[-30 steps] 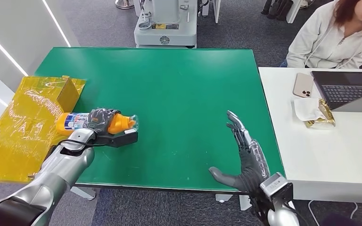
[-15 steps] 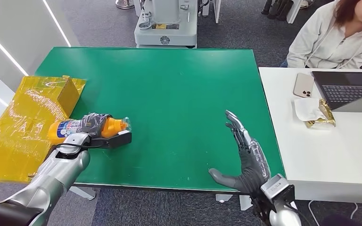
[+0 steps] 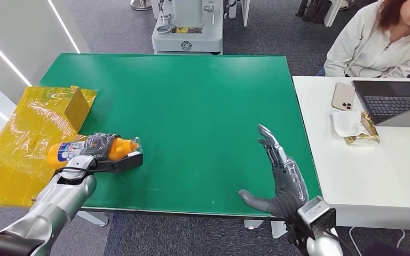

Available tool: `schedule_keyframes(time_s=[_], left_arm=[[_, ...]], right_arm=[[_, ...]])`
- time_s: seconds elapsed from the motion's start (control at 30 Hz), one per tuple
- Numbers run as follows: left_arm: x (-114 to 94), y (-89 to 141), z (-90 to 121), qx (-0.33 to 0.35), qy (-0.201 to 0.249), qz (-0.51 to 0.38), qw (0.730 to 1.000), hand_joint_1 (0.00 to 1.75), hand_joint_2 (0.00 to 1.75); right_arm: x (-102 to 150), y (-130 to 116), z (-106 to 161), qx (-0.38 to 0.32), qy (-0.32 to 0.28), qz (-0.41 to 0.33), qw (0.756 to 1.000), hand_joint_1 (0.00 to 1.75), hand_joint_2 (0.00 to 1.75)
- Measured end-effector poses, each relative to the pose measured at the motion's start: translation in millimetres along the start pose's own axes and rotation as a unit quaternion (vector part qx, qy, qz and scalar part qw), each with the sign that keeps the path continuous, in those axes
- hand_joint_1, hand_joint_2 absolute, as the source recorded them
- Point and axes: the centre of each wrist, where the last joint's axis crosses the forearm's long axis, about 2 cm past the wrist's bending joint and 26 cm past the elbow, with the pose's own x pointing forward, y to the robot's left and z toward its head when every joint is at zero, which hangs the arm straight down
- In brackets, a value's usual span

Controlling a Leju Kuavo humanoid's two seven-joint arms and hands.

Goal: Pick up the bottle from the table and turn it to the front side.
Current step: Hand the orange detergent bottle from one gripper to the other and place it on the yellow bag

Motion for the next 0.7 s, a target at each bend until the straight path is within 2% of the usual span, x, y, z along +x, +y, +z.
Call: schedule_keyframes(time_s=[0.07,0.2,0.7], left_arm=[[-0.7,-1.0,0.5,0.000,-0.002,-0.002,1.000,1.52,1.75],[-2.4,-1.4,1.0,-0.001,-0.002,-0.003,1.000,0.00,1.75],[-1.6,-2.0,1.3,0.010,-0.004,-0.019,1.000,0.00,1.75]], right_arm=[[-0.2,0.5,0.7,0.001,0.001,-0.001,1.000,0.00,1.75],[-0.5,1.0,1.7,0.002,0.002,-0.002,1.000,0.00,1.75],[0.5,5.5,7.5,0.000,0.019,-0.004,1.000,0.00,1.75]])
